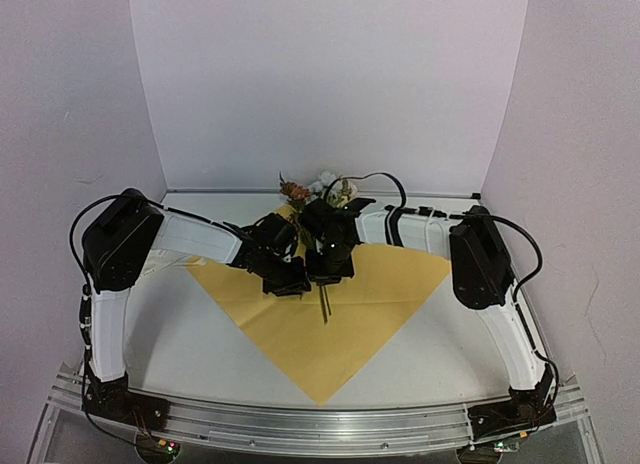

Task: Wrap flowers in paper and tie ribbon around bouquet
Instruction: Adjust the fake flower on the flattened wrapping paper.

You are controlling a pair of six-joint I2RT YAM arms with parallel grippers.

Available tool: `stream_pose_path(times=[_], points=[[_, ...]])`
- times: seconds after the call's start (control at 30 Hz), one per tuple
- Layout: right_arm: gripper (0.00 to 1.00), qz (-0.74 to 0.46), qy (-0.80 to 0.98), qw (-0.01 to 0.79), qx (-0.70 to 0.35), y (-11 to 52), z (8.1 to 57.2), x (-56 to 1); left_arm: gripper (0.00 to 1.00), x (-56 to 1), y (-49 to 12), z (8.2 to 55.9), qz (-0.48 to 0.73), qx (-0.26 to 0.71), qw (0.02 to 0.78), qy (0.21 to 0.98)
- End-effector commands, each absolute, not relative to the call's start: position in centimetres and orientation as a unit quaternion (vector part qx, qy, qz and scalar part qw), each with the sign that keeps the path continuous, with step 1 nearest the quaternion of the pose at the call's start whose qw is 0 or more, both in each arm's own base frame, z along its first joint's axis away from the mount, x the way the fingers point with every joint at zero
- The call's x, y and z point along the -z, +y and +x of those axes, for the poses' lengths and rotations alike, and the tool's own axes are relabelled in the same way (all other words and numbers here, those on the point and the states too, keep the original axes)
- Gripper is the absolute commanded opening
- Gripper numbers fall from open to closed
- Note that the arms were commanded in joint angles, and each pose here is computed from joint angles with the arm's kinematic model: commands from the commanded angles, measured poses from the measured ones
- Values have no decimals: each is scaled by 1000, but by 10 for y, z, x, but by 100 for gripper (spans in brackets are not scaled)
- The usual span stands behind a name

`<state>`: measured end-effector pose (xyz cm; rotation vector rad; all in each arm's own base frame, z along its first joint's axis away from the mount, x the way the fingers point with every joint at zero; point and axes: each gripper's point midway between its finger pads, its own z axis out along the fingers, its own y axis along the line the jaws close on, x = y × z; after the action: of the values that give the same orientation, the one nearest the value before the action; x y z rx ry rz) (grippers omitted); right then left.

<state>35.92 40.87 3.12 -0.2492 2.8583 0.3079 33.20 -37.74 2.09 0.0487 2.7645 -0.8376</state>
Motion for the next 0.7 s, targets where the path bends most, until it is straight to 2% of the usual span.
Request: stream_pose_path(times=[0.0, 0.3, 0.67], points=[[0, -81, 969, 176, -155, 417, 362, -99, 28, -3, -357, 331, 14, 215, 130, 968], [0, -71, 968, 189, -149, 411, 364, -101, 19, -9, -363, 331, 23, 219, 141, 965], [0, -41, 964, 217, -147, 413, 404, -86, 10, -12, -366, 328, 30, 227, 143, 963]])
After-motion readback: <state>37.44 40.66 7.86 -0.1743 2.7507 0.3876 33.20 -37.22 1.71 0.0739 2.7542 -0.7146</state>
